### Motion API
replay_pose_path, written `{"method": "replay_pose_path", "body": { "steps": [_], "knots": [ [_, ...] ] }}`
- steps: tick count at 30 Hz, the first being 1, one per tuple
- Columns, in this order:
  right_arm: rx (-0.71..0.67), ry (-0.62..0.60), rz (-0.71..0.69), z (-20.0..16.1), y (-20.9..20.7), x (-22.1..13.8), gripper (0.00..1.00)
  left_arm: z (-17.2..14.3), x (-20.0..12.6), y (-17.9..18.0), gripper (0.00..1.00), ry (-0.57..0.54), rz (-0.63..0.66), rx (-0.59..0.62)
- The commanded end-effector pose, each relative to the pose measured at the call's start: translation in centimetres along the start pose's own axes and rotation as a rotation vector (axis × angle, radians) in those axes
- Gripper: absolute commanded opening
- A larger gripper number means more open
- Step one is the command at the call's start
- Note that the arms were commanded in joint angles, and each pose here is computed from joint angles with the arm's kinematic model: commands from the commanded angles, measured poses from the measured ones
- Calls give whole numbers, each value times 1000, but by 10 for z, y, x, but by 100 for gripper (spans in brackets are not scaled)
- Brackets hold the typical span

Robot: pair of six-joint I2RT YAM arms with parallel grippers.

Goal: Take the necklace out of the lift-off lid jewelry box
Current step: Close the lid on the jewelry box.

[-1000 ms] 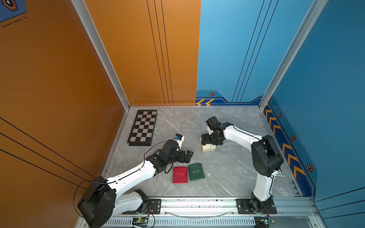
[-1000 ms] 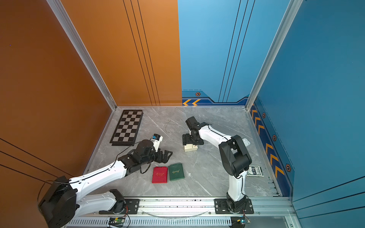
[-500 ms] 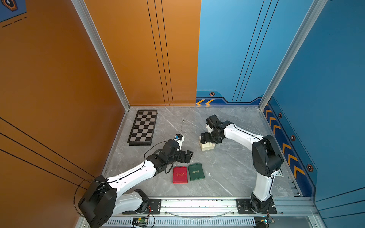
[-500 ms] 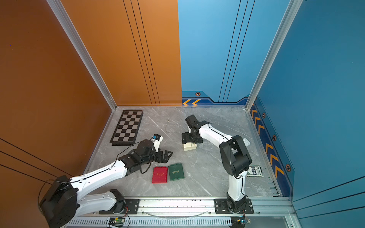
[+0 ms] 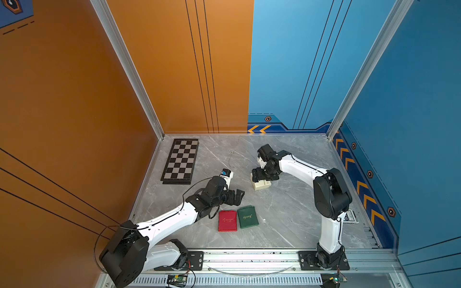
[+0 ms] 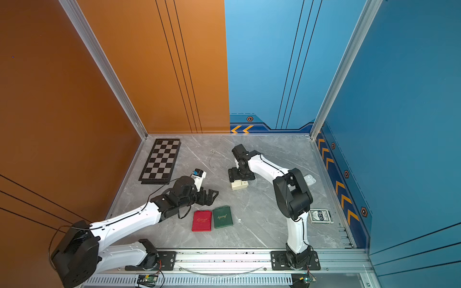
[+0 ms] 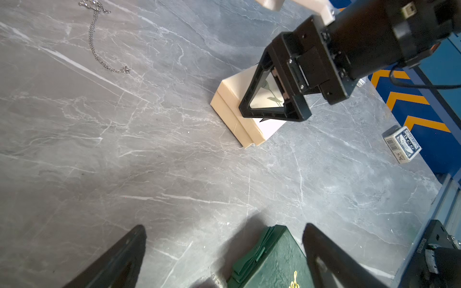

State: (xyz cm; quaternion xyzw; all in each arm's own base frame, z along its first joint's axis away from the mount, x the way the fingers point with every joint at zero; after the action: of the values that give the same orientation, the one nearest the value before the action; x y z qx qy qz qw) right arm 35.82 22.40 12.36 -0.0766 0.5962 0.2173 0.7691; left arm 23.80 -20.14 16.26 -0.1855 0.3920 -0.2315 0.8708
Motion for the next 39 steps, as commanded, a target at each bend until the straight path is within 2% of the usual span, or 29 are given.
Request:
{"method": "replay_pose_path", "body": {
  "steps": [1,13,39],
  "knots": [
    [-31,49,-36,-4,0,1,88,3,0,-6,99,-3,-23,-5],
    [-32,51,-49,3,0,-6,87,1,1,-4,99,-5,-26,-7],
    [-34,83,-50,9,-2,5,86,2,4,-3,99,-1,-32,-8]
  ]
}}
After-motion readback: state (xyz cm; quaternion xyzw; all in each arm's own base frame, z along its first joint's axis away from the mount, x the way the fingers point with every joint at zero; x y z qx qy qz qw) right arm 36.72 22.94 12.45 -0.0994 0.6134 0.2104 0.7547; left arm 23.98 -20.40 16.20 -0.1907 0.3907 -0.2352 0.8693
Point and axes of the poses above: each gripper's point midway between its finger pads, its own x axis out along the fingers, its own y axis along the line the jaws close on, z = x × y, the point moved 6 cm from there along -x, back along the fingers, and after that the axes turned 12 degrees about -x, right-handed, at the moved point
